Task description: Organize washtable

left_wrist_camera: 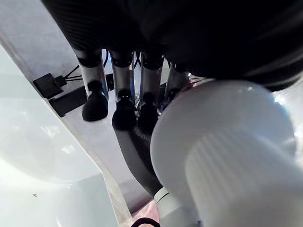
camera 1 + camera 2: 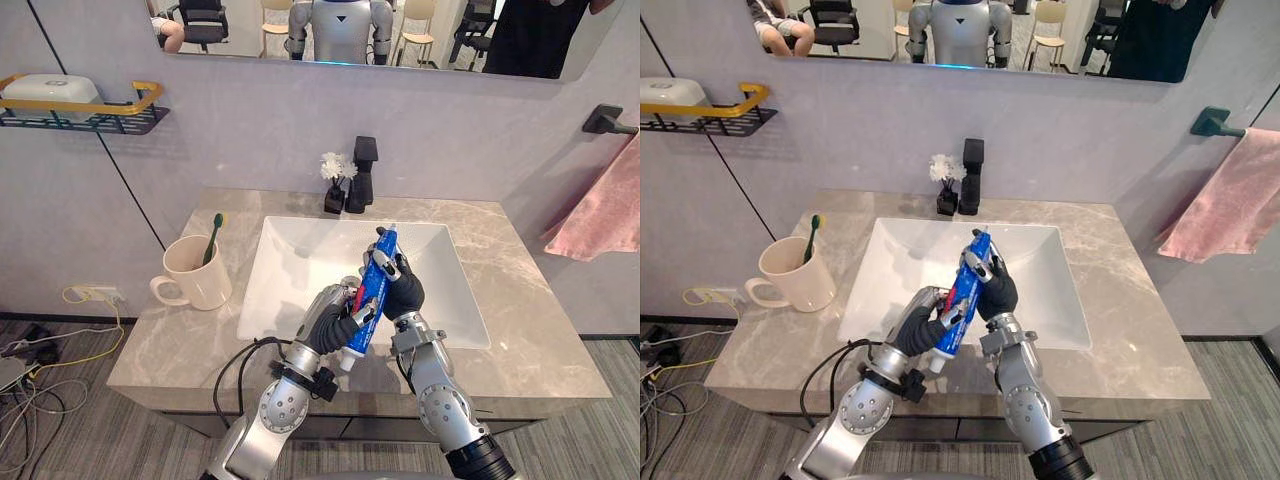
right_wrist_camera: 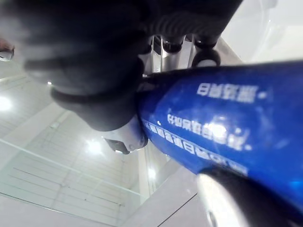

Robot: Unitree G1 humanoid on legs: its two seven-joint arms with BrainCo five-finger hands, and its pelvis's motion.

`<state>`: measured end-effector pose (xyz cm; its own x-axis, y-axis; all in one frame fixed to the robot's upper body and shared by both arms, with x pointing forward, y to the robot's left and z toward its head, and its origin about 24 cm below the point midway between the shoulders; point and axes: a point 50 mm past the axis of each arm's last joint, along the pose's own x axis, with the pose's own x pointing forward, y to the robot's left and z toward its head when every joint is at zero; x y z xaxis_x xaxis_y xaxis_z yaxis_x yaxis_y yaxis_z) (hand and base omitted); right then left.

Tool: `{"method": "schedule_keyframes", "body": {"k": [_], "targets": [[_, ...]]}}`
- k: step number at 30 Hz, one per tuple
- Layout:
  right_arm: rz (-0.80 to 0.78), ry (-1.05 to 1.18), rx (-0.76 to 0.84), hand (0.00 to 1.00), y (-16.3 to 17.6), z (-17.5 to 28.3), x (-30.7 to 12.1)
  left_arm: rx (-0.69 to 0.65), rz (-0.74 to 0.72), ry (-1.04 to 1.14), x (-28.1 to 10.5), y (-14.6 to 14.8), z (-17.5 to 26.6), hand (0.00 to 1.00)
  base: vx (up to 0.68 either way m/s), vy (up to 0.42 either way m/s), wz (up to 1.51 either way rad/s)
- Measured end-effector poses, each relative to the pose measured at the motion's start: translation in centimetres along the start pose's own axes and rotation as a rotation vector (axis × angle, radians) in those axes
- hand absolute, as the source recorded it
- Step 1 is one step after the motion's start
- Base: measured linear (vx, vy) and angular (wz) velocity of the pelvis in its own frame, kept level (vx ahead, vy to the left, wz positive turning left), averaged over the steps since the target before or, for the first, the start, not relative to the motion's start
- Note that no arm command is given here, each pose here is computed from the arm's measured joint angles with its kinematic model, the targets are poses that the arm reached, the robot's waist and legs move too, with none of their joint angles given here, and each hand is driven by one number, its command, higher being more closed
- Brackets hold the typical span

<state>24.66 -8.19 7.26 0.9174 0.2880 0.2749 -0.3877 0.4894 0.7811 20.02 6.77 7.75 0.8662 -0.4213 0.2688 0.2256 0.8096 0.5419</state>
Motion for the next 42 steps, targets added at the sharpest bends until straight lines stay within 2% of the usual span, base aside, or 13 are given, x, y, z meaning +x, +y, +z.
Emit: {"method": "schedule_keyframes", "body": {"k": [7, 18, 24, 28, 33, 36, 42], "targets": [[-0.012, -0.026, 0.007, 1.00, -0.1, 0.3, 0.1, -0.009, 0.113, 0.018, 0.3, 1.4, -0.2, 0.00, 0.00, 0.000, 0.00], [-0.027, -0.096, -0.002, 1.00, -0.3, 1.6, 0.2, -0.005, 0.334, 0.021, -1.1, 5.2, 0.2, 0.00, 0.00, 0.000, 0.01], [0.012, -0.190, -0.024, 1.00, 0.7, 3.5, 0.4, 0.011, 0.497, -0.014, -2.3, 8.0, 1.3, 0.00, 0.00, -0.001, 0.07], [-0.004, -0.246, -0.056, 1.00, 0.5, 4.4, 0.3, 0.019, 0.656, -0.024, -4.3, 10.7, 1.9, 0.00, 0.00, -0.014, 0.05], [-0.014, -0.368, -0.119, 1.00, 0.7, 7.3, -0.1, 0.107, 0.988, 0.044, -8.7, 15.3, 1.4, 0.00, 0.00, -0.014, 0.04], [-0.029, -0.423, -0.161, 1.00, 0.5, 8.6, -0.5, 0.155, 1.141, 0.129, -11.5, 17.0, 0.5, 0.00, 0.00, -0.007, 0.18], [-0.074, -0.486, -0.194, 1.00, -0.2, 9.9, -1.0, 0.133, 1.242, 0.422, -15.6, 17.0, -4.1, 0.00, -0.02, -0.009, 0.08]]}}
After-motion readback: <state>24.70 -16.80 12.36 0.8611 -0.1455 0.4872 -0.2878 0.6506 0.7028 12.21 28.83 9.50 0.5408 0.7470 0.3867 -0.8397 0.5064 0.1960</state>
